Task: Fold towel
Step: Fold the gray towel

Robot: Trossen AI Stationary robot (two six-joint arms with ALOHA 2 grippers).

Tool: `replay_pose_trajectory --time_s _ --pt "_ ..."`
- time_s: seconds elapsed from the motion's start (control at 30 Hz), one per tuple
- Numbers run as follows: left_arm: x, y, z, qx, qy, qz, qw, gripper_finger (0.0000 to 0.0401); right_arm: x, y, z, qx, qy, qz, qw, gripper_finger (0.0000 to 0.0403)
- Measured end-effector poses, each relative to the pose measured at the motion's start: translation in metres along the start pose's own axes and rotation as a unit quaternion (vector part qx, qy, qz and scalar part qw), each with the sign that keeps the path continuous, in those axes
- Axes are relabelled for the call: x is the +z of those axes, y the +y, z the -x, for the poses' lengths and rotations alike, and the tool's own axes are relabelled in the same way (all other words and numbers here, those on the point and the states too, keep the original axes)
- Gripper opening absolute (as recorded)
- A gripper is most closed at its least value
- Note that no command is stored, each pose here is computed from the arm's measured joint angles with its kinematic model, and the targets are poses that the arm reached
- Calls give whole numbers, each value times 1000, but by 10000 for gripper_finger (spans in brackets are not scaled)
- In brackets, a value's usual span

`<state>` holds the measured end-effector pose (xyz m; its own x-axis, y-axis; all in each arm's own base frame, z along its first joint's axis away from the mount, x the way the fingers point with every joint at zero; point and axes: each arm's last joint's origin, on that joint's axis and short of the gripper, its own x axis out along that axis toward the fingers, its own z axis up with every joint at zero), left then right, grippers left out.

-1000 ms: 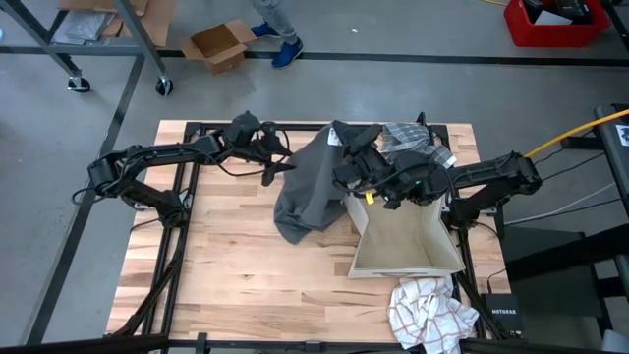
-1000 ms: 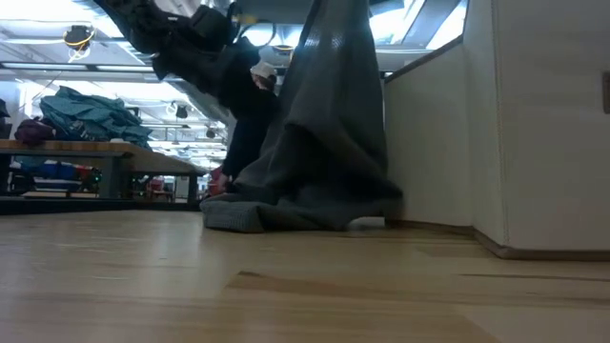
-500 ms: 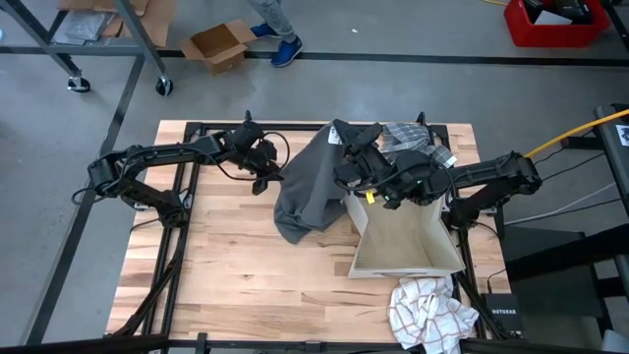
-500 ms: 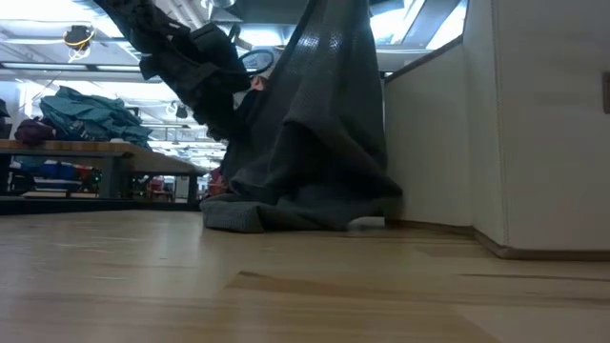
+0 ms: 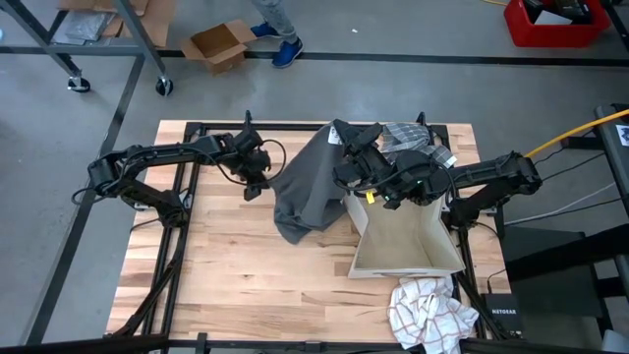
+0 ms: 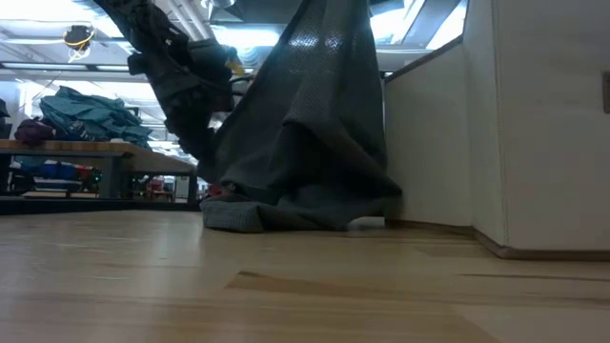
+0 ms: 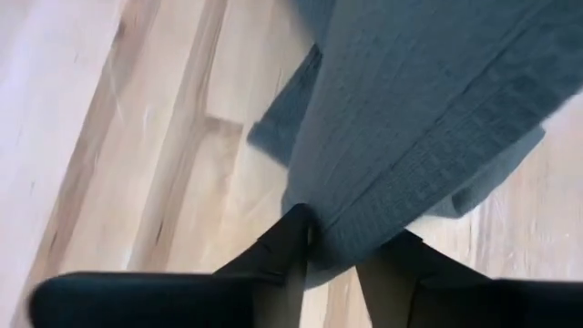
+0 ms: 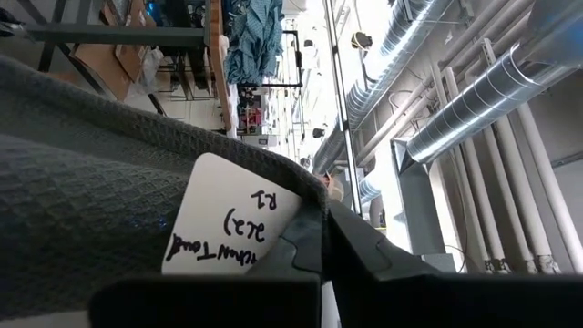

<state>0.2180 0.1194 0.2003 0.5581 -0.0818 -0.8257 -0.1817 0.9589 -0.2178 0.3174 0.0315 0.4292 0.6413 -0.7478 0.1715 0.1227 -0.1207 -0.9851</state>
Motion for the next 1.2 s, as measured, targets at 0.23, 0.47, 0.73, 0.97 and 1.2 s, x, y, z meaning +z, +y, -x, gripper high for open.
replay_pose_trajectory --time_s 0.23,0.47,0.73,0.97,1.2 --pt "-1 0 1 7 5 42 999 7 0 0 0 0 0 0 1000 7" --pt "3 -10 15 35 -30 103 994 2 -12 -7 -12 -31 33 -45 998 5" --pt "5 -34 79 132 -172 115 969 1 -40 -11 -41 -65 77 -126 987 4" --pt "1 -55 165 266 -351 118 890 0 -64 -27 -65 -98 39 -239 965 4" --pt "14 -71 227 338 -511 83 786 0 -91 -69 -82 -126 -73 -374 916 4"
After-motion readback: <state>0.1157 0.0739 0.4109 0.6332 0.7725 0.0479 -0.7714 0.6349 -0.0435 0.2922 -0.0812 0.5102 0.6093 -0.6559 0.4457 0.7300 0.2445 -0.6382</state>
